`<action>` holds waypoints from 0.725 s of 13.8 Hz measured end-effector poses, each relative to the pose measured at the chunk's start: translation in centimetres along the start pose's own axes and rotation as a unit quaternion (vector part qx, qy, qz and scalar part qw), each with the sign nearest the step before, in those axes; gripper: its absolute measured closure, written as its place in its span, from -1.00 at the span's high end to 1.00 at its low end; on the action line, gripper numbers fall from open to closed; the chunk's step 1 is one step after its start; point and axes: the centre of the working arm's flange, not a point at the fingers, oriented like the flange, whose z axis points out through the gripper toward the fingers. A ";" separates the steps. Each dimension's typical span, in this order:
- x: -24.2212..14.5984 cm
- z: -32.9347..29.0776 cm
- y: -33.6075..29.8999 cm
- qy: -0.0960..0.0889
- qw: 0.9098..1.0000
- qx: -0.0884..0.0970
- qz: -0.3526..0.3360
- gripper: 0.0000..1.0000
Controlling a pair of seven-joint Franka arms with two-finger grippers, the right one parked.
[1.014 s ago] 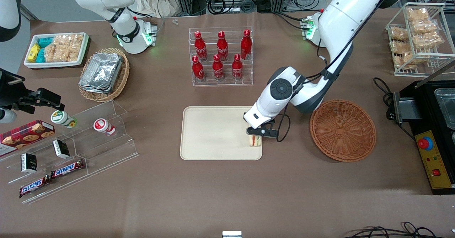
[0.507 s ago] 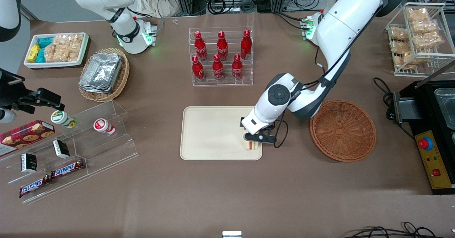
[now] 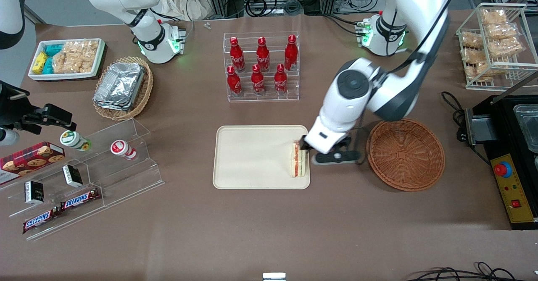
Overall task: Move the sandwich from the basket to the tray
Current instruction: 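Open the left gripper and withdraw it back toward the basket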
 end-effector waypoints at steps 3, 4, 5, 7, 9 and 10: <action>1.9 -5.2 -4.7 -0.045 0.999 0.011 0.005 1.00; 2.6 -6.6 -6.6 -0.065 0.998 0.014 0.015 1.00; 3.2 -8.0 -8.6 -0.081 0.996 0.020 0.024 1.00; 3.9 -10.7 -13.3 -0.109 0.993 0.036 0.035 1.00; 3.6 -13.6 -17.6 -0.138 0.988 0.043 0.046 1.00; 3.1 -15.1 -18.7 -0.142 0.988 0.047 0.045 1.00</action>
